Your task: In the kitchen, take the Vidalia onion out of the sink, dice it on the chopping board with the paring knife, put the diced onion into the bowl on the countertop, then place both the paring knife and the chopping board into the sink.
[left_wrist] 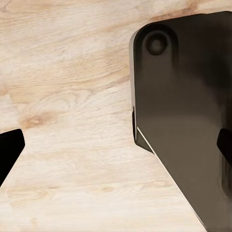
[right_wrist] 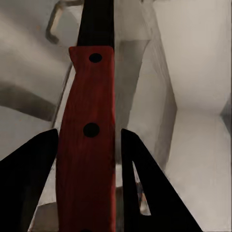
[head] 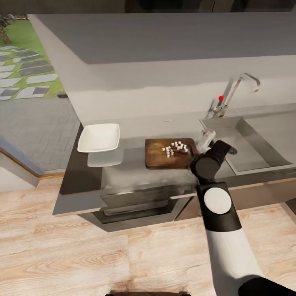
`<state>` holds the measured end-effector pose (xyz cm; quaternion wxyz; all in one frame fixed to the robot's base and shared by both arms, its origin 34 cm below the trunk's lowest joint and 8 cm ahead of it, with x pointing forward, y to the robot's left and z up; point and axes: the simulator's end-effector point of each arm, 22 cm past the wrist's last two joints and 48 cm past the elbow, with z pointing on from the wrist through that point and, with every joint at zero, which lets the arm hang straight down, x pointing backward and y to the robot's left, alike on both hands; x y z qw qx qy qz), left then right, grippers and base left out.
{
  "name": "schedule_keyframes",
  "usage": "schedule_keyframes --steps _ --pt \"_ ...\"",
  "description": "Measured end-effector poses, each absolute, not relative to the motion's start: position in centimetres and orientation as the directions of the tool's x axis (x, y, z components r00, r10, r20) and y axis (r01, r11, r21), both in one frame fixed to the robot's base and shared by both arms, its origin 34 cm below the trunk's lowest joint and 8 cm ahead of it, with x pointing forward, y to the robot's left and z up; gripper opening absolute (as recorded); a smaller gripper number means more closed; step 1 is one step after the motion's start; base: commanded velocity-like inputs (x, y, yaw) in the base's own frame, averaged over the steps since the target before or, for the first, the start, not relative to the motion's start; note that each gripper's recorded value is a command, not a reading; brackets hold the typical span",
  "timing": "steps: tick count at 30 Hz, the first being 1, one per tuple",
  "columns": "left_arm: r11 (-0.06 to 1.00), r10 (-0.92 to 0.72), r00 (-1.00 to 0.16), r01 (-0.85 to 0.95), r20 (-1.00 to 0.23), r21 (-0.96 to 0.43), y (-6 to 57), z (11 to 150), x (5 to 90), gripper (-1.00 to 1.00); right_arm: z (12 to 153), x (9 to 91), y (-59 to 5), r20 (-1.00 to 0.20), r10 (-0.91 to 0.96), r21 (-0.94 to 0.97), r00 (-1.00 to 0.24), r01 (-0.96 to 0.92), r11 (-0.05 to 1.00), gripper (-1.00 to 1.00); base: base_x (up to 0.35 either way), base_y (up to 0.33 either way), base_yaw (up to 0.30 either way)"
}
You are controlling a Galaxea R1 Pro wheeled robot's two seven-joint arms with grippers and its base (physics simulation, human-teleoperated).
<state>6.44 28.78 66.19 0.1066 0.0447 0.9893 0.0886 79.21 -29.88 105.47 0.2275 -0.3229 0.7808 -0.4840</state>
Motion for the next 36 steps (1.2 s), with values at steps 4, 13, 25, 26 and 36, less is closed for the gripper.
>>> schedule_keyframes --steps 4,13,25,26,36 --pt "0.980 0.109 -0.975 0.072 -0.194 0.187 28.9 66.2 6.0 1.00 101.7 79.1 -34.2 -0.227 -0.641 -0.780 -0.733 -0.257 0.570 -1.00 0.000 0.000 0.000" --pt "0.979 0.110 -0.974 0.073 -0.197 0.189 29.0 66.1 6.3 1.00 100.3 78.2 -45.4 -0.762 -0.125 -0.202 -0.635 0.051 0.978 -1.00 0.000 0.000 0.000" --pt "0.983 0.089 -0.975 0.053 -0.204 0.175 27.4 65.7 7.0 1.00 100.0 75.1 -49.3 -0.800 0.016 -0.071 -0.600 0.122 0.990 -1.00 0.155 0.000 0.000" --pt "0.983 0.088 -0.975 0.052 -0.204 0.176 27.4 65.7 7.0 1.00 100.0 74.9 -49.6 -0.802 0.025 -0.067 -0.597 0.130 0.989 -1.00 0.298 0.000 0.000" --pt "0.982 0.090 -0.978 0.055 -0.189 0.182 27.7 65.7 6.4 1.00 99.6 74.7 -48.8 -0.804 0.038 -0.034 -0.593 0.110 0.993 -1.00 0.223 -0.096 0.000"
